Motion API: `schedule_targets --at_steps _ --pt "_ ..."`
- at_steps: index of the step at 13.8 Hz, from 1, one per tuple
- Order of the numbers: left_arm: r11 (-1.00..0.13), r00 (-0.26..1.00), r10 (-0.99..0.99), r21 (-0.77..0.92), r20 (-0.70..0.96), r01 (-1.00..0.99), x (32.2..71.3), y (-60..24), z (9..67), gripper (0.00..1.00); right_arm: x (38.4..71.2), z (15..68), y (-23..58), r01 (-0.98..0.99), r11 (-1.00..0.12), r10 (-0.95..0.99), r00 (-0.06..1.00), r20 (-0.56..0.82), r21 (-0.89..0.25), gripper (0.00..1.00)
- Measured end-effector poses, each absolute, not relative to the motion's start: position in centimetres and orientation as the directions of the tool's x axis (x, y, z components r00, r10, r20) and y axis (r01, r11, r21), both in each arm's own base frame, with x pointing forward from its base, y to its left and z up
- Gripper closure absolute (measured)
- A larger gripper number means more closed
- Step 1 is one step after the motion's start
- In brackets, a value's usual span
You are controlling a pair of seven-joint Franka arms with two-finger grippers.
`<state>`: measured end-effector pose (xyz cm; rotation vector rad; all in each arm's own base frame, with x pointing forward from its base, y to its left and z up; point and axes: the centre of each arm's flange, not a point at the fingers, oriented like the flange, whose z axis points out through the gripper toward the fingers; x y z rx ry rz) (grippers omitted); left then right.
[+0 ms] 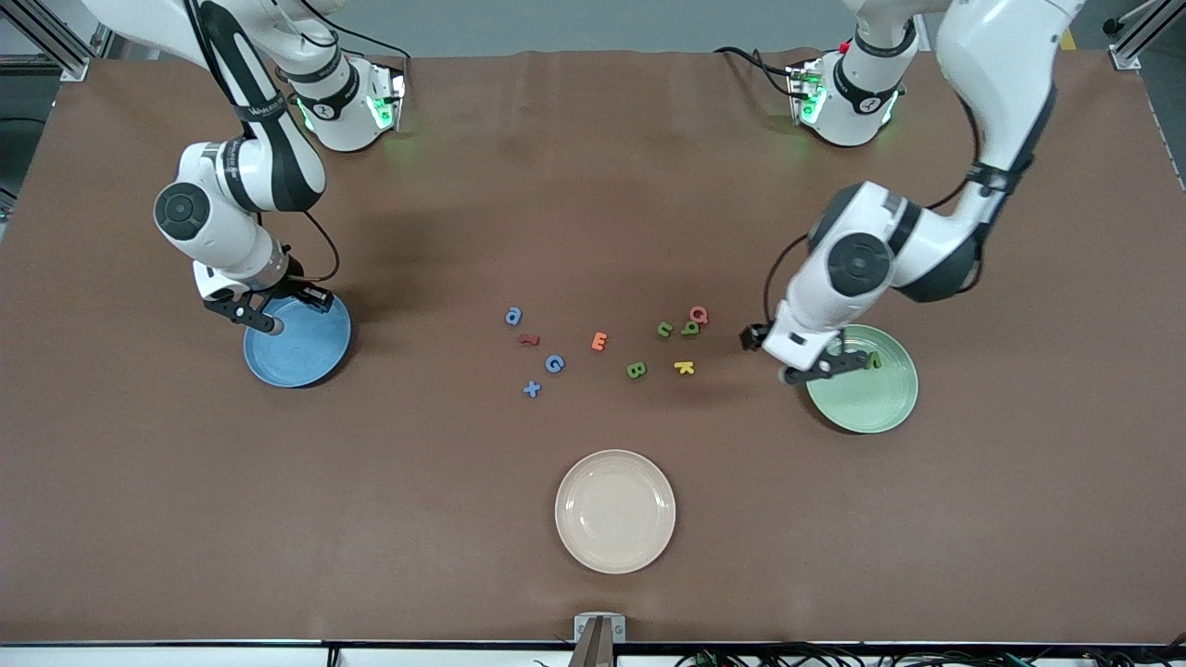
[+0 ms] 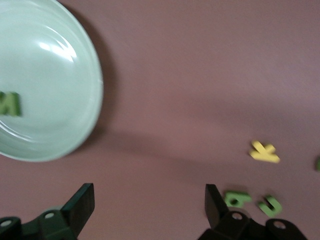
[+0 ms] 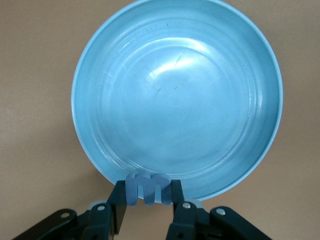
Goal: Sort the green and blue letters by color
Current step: 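Reach the left gripper to the green a while the right gripper withdraws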
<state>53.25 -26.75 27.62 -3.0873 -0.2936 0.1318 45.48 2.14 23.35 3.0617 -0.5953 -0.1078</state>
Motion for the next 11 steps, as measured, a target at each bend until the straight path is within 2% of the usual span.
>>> schedule_targets --at_steps 1,6,7,11 --pt "-0.985 0.983 0.169 -0.034 -0.074 0.167 52.2 -28.9 27.3 0.07 45.5 23.2 2.1 -0.373 -0.927 -0.375 0.925 -0.065 0.034 0.54" --pt "-0.998 0.998 0.065 -0.007 -0.003 0.065 48.8 -34.5 22.9 0.16 45.9 23.4 2.2 -0.368 -0.929 -0.369 0.928 -0.058 0.031 0.04" --pt "-0.997 0.997 0.077 -0.016 0.009 0.078 48.6 -34.7 21.8 0.2 46.0 23.6 2.3 -0.367 -0.93 -0.369 0.927 -0.063 0.032 0.0" --pt "-0.988 0.988 0.15 -0.037 0.043 0.151 47.2 -36.1 18.6 0.22 47.1 24.9 5.8 -0.37 -0.928 -0.372 0.927 -0.056 0.03 0.0"
